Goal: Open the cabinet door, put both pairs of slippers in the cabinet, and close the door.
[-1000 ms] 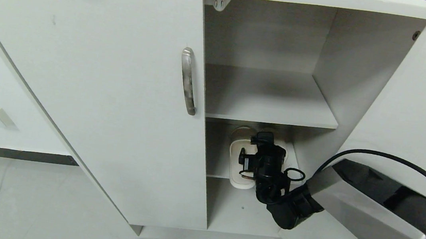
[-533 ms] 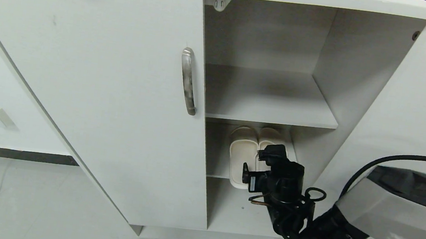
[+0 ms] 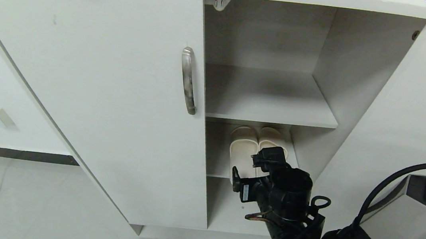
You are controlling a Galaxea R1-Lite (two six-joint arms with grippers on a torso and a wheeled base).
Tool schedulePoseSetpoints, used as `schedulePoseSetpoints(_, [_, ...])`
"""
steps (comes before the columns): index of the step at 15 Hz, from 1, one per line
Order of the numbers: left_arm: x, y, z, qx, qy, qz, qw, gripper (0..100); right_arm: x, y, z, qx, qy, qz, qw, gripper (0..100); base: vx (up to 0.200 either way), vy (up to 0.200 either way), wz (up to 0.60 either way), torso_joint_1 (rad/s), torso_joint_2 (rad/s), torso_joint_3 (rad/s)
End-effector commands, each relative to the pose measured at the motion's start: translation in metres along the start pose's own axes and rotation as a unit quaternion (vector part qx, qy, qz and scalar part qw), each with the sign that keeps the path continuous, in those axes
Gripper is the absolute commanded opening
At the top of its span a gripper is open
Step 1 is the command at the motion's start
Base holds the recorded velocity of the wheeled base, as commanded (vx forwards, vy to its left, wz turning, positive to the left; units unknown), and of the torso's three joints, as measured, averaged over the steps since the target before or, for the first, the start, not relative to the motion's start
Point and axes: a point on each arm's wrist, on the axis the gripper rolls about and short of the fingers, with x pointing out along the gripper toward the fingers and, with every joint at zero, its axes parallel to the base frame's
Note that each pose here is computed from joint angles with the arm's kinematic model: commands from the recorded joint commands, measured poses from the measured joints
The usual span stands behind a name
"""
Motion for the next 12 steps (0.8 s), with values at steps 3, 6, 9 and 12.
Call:
schedulePoseSetpoints(3, [0.0001, 0.0000, 0.0000, 0.000, 0.001, 0.000, 1.0000, 0, -0.0014, 0.0000, 0.0007, 0.000, 0.000, 0.001, 1.000, 100, -0.200, 0.000, 0.00, -0.002, 0.00, 0.004])
schedulePoseSetpoints(6, [0.0001, 0.0000, 0.0000, 0.000, 0.001, 0.001, 1.0000, 0, 0.0002, -0.0011, -0.0024, 0.001, 0.004, -0.001, 1.000, 100, -0.200, 0.000, 0.00, 0.001, 0.00, 0.004])
schedulePoseSetpoints(9, [0.0001, 0.0001, 0.0000, 0.000, 0.001, 0.002, 1.0000, 0, -0.0002, -0.0013, -0.0022, 0.002, 0.004, -0.001, 1.000, 100, 0.000, 0.000, 0.00, 0.000, 0.00, 0.000])
schedulePoseSetpoints(12, [0.0001, 0.0000, 0.0000, 0.000, 0.001, 0.001, 1.0000, 0, 0.0000, -0.0013, -0.0037, 0.000, 0.005, -0.001, 1.000, 100, 0.000, 0.000, 0.00, 0.000, 0.00, 0.000])
